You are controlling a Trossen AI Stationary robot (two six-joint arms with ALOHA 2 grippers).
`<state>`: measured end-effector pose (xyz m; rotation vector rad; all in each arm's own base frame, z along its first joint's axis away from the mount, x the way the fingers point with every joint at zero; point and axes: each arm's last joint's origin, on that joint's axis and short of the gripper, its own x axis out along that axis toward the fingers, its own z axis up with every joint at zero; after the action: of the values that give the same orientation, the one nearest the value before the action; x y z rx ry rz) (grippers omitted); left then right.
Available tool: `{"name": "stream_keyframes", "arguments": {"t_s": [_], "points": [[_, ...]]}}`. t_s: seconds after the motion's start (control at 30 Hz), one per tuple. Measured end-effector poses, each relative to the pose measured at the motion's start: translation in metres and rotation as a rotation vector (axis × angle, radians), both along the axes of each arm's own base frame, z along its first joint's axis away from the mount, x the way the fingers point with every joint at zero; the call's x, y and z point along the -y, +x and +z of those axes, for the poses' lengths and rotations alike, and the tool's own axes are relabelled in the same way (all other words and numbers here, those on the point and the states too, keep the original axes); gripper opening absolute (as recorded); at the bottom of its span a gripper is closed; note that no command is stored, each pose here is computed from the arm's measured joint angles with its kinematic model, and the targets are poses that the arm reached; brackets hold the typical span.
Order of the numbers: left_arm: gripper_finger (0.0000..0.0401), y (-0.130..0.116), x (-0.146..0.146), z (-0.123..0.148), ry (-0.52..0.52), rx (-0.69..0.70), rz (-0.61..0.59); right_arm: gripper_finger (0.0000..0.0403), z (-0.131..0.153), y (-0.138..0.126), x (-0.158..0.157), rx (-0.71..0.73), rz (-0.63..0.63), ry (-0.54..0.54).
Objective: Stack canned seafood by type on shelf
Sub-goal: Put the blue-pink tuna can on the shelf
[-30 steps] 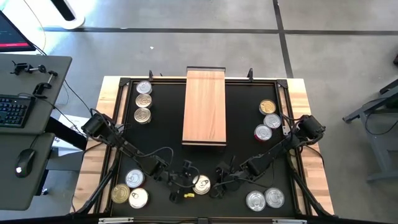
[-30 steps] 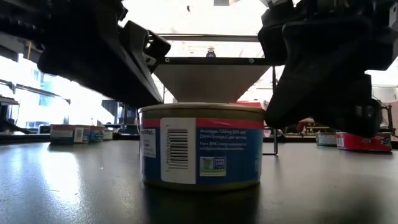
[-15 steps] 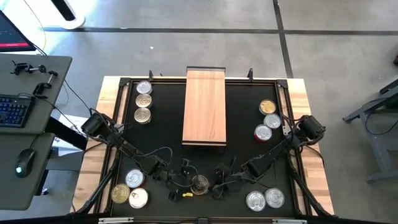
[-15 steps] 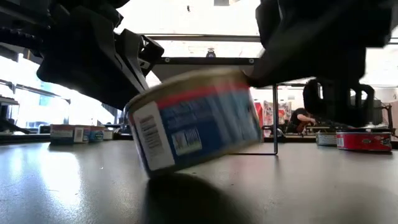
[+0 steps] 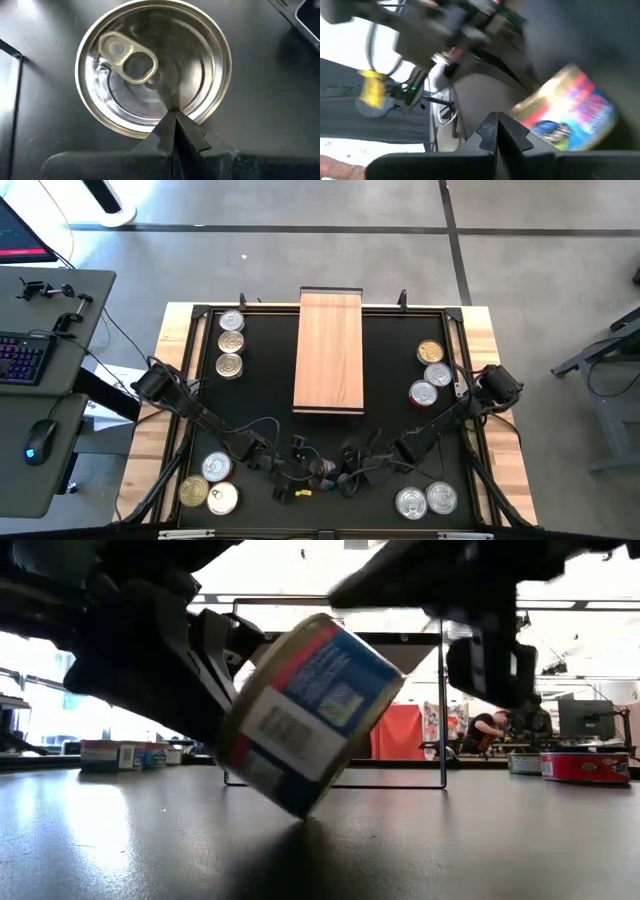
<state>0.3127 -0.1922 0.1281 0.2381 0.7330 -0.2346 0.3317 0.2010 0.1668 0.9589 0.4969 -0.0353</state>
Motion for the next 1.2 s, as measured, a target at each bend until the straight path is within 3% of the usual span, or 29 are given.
{"name": "stream_keyframes", "arguments": {"t_s": [0.37, 0.53, 0.63, 0.83, 1.2], "points": [[0.0, 0.005, 0.006, -0.028, -0.093, -0.024, 0.083, 0.0, 0.036, 0.021, -0.007, 0.077, 0.111, -0.146], [0.0, 0.006, 0.01, -0.026, -0.131, 0.022, 0.106, 0.0, 0.046, 0.018, -0.017, -0.012, 0.137, -0.188], [0.0, 0.008, 0.012, -0.023, -0.147, 0.062, 0.115, 0.0, 0.053, 0.014, -0.021, -0.147, 0.136, -0.218], [0.0, 0.014, 0.011, -0.017, -0.18, 0.127, 0.114, 0.0, 0.078, 0.004, -0.027, -0.332, 0.18, -0.348], [0.0, 0.031, -0.005, -0.008, -0.223, 0.208, 0.142, 0.0, 0.084, -0.008, -0.03, -0.415, 0.155, -0.416]]}}
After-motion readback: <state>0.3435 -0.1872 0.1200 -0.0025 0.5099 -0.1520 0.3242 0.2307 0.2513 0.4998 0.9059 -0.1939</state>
